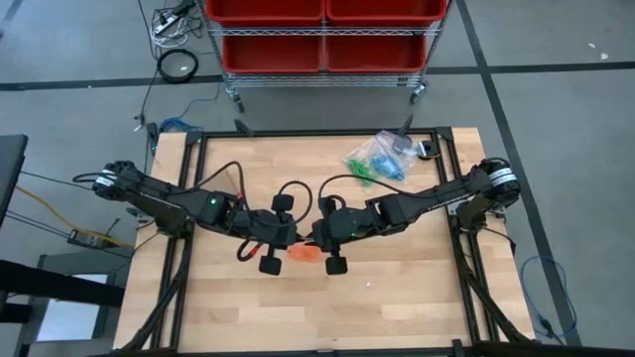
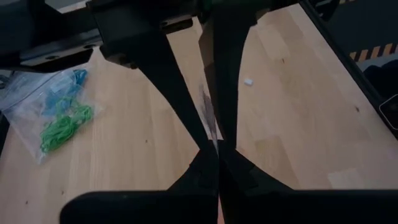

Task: Sort rubber bands
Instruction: Close the transparent zip bag

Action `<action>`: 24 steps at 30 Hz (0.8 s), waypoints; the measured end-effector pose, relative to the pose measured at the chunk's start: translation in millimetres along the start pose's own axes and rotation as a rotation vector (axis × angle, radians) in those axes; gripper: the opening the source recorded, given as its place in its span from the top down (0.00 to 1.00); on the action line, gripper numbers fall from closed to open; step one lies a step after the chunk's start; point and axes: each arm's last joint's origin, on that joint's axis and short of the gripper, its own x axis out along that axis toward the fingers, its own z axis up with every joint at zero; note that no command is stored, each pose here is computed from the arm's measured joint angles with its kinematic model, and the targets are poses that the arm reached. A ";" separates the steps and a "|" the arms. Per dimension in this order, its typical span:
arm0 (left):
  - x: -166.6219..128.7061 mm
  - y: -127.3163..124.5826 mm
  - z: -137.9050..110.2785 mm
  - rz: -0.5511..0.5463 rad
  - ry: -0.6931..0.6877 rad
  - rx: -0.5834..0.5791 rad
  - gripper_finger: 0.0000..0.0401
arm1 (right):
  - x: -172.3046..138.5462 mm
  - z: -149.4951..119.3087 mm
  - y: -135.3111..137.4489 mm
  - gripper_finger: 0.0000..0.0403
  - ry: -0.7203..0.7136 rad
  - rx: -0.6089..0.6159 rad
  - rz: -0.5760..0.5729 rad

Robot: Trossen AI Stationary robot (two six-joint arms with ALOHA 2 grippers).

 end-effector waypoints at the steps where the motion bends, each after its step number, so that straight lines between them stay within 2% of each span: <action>1: 0.0 0.0 0.0 0.000 0.000 0.000 1.00 | 0.0 0.1 -0.3 0.90 -0.001 0.000 -0.001; 7: 0.0 -0.1 -0.4 0.000 0.004 0.002 1.00 | 0.0 0.1 -0.4 0.99 -0.001 -0.021 -0.003; 14: -0.1 0.1 -2.9 0.005 0.030 0.003 1.00 | 0.1 -2.2 -1.4 1.00 0.023 -0.032 -0.036; 24: -1.2 -3.7 -6.5 0.014 0.066 0.013 1.00 | -1.7 -13.5 1.4 1.00 0.140 -0.032 -0.049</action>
